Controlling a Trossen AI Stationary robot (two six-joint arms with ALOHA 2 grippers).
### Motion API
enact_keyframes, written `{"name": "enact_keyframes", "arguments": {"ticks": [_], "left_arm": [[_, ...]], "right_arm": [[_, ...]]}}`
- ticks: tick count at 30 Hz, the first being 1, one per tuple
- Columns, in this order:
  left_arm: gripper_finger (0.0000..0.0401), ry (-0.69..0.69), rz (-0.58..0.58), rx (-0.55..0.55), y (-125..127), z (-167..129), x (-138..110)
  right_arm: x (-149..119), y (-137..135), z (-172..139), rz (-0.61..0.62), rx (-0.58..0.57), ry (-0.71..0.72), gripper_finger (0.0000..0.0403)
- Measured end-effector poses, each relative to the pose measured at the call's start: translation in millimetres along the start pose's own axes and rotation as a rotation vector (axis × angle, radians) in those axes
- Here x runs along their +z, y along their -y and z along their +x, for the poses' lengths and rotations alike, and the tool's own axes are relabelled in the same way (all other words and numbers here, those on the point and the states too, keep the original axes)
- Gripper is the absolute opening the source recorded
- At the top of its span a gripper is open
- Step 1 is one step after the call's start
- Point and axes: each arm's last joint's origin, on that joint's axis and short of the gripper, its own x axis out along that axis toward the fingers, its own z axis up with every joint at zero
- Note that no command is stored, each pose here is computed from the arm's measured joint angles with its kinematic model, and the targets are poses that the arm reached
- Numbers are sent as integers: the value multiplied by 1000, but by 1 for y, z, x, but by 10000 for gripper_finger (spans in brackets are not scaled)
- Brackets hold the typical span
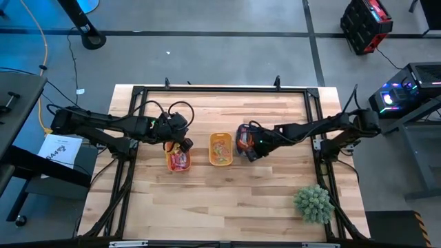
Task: Sort candy
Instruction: Adjust the bins, then return to Home Position
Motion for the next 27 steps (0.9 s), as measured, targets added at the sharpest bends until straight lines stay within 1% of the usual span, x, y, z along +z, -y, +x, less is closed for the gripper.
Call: {"name": "enact_keyframes", "arguments": {"ticks": [5,9,14,17,18,21,24,27], "left_arm": [[0,-1,0,0,0,0,0],[0,-1,3,-1,0,0,0],[0,14,34,-12,-3,-5,1],[0,48,9,-25,-7,-14,3],[0,79,-8,-39,-8,-18,4],[0,241,-84,-134,-6,-29,-2],[0,392,-168,-299,-6,-32,-19],[0,477,-237,-482,-12,-25,-42]], "right_arm": [[-13,-6,1,-35,30,-82,0],[-17,-11,-4,-30,53,-80,0],[-13,-14,-19,-27,61,33,0],[-7,-14,-31,-21,75,122,0],[-5,-15,-37,-18,90,149,0],[-1,-16,-52,-11,136,212,0],[2,-19,-67,-28,202,268,0],[5,-25,-83,-50,293,347,0]]}}
